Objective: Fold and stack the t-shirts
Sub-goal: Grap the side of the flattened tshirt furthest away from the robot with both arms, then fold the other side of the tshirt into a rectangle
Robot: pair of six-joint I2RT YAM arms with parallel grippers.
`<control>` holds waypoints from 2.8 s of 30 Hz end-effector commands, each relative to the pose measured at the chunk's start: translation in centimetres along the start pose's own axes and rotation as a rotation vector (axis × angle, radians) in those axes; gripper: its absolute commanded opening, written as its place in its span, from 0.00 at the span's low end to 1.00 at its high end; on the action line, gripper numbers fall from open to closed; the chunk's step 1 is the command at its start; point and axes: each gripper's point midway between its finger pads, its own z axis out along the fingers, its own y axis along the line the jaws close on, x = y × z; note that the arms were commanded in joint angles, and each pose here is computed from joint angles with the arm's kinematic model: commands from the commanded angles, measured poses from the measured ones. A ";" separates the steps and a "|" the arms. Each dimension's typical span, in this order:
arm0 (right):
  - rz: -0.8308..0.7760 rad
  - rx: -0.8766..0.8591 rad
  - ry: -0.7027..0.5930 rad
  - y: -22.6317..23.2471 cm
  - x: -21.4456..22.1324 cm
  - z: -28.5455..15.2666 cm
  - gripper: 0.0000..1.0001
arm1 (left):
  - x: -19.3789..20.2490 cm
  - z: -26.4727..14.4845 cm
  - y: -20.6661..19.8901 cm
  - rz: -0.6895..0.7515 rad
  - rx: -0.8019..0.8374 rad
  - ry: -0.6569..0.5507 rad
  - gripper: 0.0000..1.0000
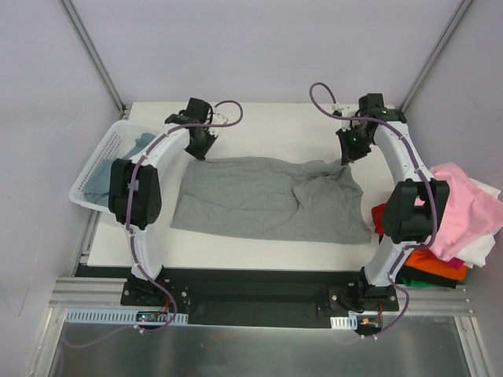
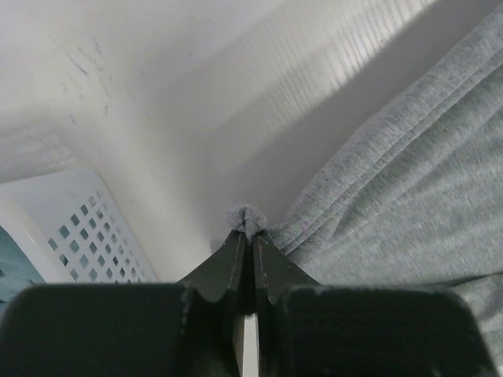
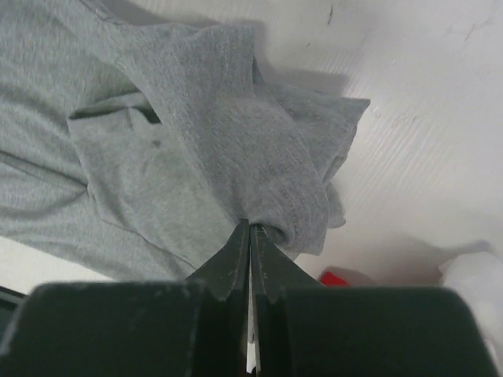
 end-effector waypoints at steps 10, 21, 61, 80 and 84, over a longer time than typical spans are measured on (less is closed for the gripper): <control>-0.068 -0.050 0.029 3.9 5.7 -5.2 0.01 | 3.1 -3.7 -1.0 0.048 -0.031 0.023 0.00; -0.090 -0.086 0.108 5.2 9.6 -4.8 0.01 | 5.5 -4.0 -2.2 0.059 -0.013 0.060 0.00; -0.126 -0.104 0.343 5.8 17.1 -0.4 0.01 | 11.1 -2.6 -3.7 0.058 0.000 0.191 0.95; -0.138 -0.061 0.404 5.1 18.9 0.6 0.01 | 9.7 -2.6 -3.5 0.040 -0.001 0.167 0.99; -0.143 0.006 0.422 3.9 19.0 0.7 0.01 | 9.8 -2.4 -3.5 0.040 -0.001 0.173 0.99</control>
